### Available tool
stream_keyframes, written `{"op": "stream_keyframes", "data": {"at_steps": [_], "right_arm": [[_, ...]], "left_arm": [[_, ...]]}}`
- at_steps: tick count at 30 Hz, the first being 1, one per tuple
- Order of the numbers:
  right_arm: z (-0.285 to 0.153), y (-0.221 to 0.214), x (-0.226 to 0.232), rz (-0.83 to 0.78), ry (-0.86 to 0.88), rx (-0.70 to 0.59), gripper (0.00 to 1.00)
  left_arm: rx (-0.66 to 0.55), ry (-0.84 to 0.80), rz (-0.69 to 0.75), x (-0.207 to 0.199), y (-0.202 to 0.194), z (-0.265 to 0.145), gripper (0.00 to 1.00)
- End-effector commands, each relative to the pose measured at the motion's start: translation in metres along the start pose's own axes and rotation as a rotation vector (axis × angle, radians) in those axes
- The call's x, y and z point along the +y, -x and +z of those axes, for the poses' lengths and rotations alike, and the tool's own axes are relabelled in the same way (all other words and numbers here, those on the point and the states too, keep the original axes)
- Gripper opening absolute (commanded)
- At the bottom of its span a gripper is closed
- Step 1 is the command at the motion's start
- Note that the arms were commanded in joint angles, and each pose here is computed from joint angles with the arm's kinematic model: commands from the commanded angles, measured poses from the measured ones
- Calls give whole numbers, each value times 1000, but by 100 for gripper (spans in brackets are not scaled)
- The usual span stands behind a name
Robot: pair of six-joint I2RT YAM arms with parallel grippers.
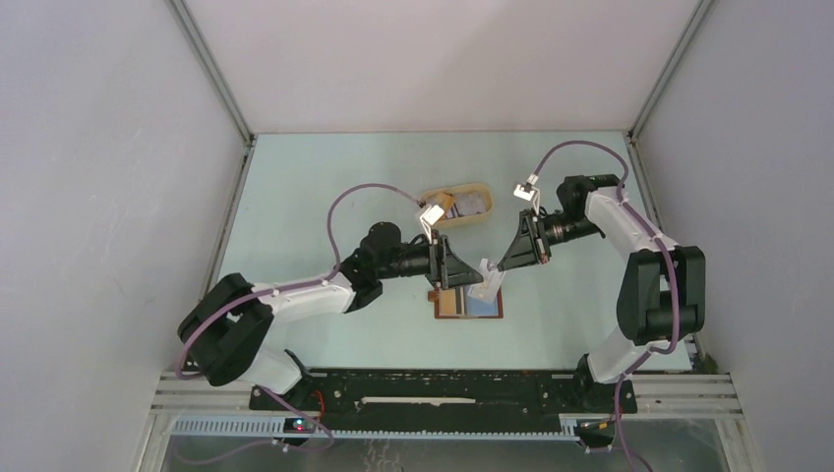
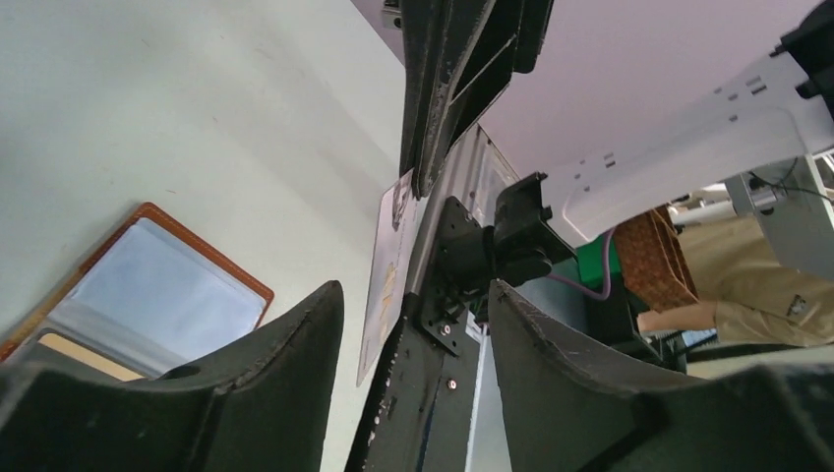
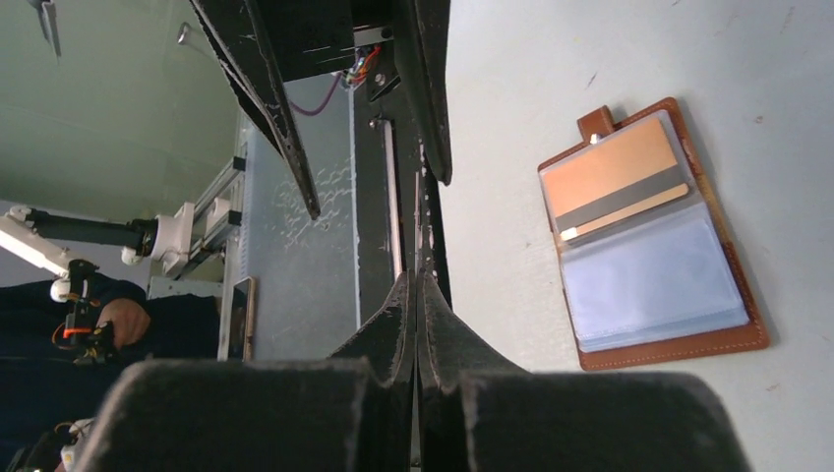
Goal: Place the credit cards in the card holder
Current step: Pick up the credit card from the storage box.
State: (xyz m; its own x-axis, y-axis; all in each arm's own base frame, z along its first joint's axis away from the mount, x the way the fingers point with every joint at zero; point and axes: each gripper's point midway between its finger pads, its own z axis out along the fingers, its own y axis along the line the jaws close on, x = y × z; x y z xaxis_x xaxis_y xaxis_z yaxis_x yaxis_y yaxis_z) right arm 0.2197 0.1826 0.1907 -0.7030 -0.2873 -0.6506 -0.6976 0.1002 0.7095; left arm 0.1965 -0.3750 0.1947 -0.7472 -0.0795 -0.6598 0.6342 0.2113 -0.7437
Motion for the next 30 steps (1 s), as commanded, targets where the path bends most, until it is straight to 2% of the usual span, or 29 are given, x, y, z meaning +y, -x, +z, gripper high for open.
{"op": "stream_keyframes", "data": {"at_steps": [1,5,10,12,13,14,15,20,22,26,30], "right_arm": [[7,0,15,-68,66,19,0],[11,-4,18,-72,80,47,0],[11,-5,15,-67,70,61,0],[11,-6,14,-63,68,63,0],[11,-7,13,-61,68,66,0],[11,-7,13,-62,67,66,0],[11,-7,13,-63,65,69,3],[-2,-1,9,-69,21,31,37],[-15,4,6,-78,-20,-13,42],[-37,6,-5,-106,-116,-78,44],[-27,-10,-22,-207,-211,-89,39]], "left_arm": [[30,-110,78,-24,5,8,59],[65,-118,67,-21,0,13,52],[98,-155,67,-28,-2,17,36],[115,-168,65,-29,-4,18,24],[124,-174,64,-29,-6,19,10],[130,-179,63,-29,-6,19,2],[137,-181,61,-29,-8,19,0],[93,-93,32,-6,-14,11,0],[31,-49,-12,6,-14,5,0],[-106,29,-129,28,-12,-7,0],[-180,128,-202,52,-12,-14,0]]}}
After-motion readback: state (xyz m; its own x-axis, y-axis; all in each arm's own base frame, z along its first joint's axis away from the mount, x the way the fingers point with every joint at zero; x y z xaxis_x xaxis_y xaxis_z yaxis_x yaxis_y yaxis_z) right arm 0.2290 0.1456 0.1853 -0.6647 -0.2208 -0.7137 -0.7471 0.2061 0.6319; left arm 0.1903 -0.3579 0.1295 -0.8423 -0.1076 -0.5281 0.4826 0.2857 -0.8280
